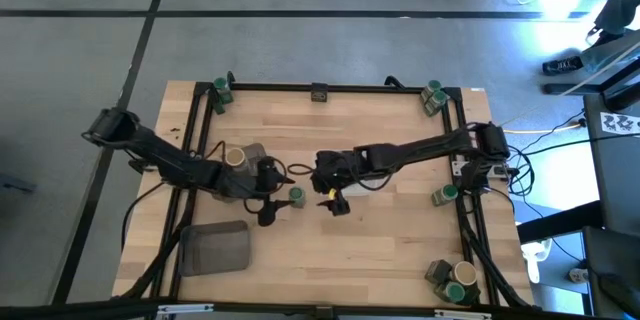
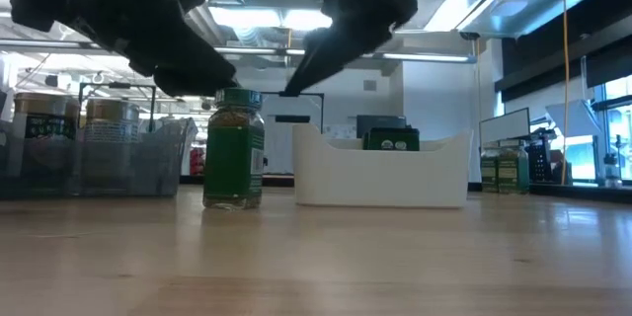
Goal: Sort spices by type
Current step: Put the green seasoning bottle into the bottom black bin
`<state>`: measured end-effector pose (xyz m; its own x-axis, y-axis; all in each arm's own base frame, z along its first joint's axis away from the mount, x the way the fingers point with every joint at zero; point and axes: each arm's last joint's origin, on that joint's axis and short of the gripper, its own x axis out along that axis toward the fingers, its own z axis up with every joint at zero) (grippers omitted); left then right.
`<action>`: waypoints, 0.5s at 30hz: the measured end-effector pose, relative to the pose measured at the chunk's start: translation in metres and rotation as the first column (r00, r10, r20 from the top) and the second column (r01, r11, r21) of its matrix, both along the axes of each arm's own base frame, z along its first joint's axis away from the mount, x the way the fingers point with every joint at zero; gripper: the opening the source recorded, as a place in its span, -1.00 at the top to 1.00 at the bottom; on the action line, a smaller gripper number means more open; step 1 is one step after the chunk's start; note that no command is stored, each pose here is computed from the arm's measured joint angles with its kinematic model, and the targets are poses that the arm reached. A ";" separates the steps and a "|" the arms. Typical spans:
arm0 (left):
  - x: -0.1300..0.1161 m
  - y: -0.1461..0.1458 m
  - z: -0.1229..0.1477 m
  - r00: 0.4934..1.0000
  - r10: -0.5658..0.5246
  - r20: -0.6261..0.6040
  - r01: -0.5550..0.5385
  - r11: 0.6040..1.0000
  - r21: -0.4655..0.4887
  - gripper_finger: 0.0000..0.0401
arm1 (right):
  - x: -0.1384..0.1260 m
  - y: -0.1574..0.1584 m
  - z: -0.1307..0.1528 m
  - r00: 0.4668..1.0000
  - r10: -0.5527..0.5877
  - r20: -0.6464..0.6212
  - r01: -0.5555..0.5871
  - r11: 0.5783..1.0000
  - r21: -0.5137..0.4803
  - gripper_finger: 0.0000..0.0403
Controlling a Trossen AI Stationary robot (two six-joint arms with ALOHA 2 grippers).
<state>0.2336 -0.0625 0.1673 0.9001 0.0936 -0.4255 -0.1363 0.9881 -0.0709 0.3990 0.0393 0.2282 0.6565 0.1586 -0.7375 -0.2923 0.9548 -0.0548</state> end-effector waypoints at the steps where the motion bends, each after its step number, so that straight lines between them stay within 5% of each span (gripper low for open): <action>1: 0.001 0.000 -0.001 1.000 -0.001 -0.005 0.001 1.000 0.006 -0.41 | -0.001 0.000 -0.004 1.000 0.002 0.003 -0.002 1.000 0.005 -0.92; 15: 0.016 0.003 -0.023 1.000 0.010 -0.013 -0.009 0.999 0.043 -0.41 | -0.002 0.001 -0.015 0.999 0.025 0.041 -0.026 0.999 0.041 -0.92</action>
<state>0.2493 -0.0598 0.1439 0.8935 0.1206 -0.4325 -0.1461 0.9889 -0.0263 0.3974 0.0405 0.2136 0.6811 0.2053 -0.7028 -0.3149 0.9487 -0.0280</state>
